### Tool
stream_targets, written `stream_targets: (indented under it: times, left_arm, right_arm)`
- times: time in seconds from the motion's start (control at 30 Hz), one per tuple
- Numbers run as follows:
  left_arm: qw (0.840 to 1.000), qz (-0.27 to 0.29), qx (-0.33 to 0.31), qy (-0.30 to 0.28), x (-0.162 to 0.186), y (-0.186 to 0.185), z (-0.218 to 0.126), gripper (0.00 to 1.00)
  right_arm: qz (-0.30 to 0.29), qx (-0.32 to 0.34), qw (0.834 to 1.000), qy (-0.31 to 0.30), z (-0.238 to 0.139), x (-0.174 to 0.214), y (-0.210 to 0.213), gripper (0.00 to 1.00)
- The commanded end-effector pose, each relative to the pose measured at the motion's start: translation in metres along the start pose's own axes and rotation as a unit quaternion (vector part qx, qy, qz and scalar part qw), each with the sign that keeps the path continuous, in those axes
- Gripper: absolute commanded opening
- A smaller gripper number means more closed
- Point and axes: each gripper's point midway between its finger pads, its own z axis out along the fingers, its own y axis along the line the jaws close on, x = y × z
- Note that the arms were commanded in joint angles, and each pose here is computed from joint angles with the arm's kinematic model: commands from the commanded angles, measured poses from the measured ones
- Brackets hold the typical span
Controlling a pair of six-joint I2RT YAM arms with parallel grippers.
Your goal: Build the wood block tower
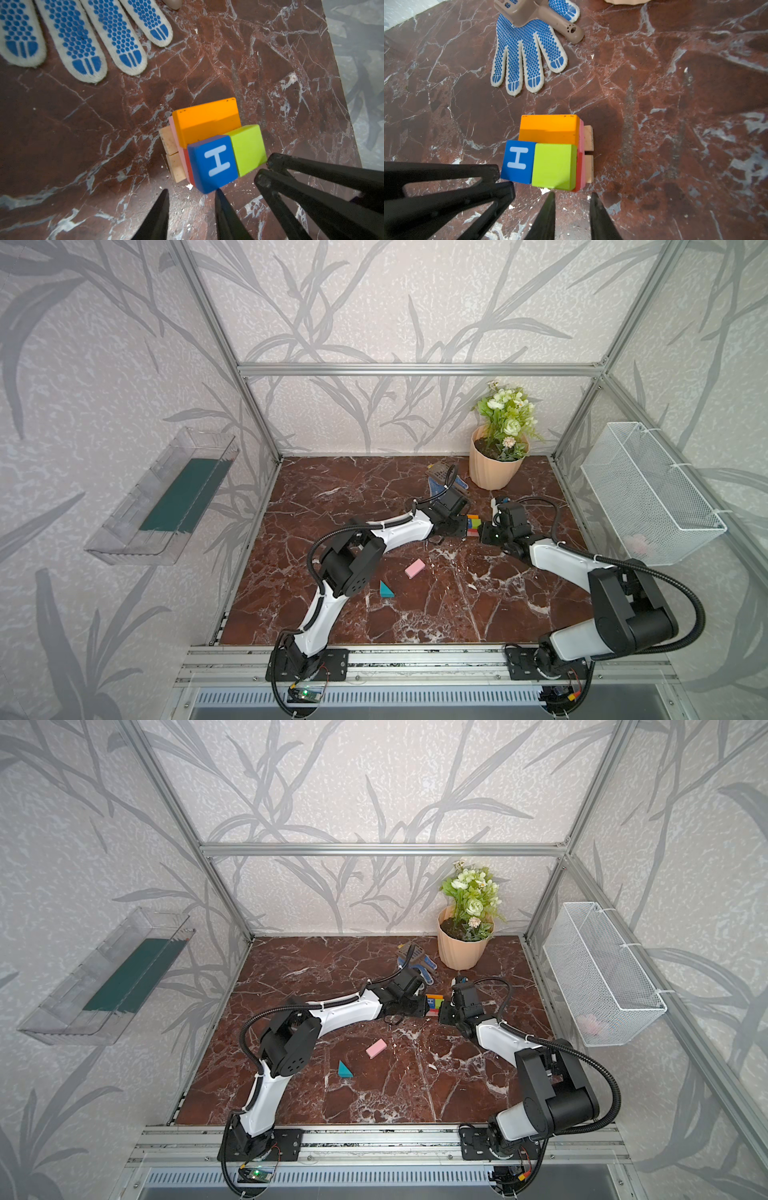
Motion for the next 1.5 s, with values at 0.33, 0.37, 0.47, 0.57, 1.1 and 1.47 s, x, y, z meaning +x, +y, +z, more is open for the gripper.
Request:
stream_targets:
  times: [0.33,0.37,0.47,0.57,1.1,1.47]
  left_arm:
    - [1.000,-0.005,0.000,0.003,-0.0011,-0.0036,0.0053,0.38]
    - [1.000,-0.005,0.000,0.004,-0.0008,-0.0041,0.0053,0.38]
    - [1.000,-0.005,0.000,0.003,-0.0014,-0.0043,0.0055,0.38]
    - [1.000,-0.005,0.001,0.003,-0.0018,-0.0048,0.0053,0.38]
    - [1.000,-0.002,-0.005,0.003,-0.0037,-0.0043,0.0069,0.38]
    - [1.000,-0.001,-0.005,0.003,-0.0045,-0.0043,0.0082,0.38]
  right_arm:
    - [-0.004,0.008,1.000,0.003,0.0030,-0.0067,0.0017,0.28]
    - [-0.004,0.009,1.000,0.004,0.0031,-0.0067,0.0017,0.28]
    - [-0.005,0.008,1.000,0.004,0.0035,-0.0071,0.0022,0.28]
    - [-0.005,0.009,1.000,0.005,0.0044,-0.0069,0.0017,0.28]
    - [-0.006,0.008,1.000,0.009,0.0067,-0.0074,0.0030,0.28]
    - [-0.006,0.009,1.000,0.009,0.0076,-0.0085,0.0028,0.28]
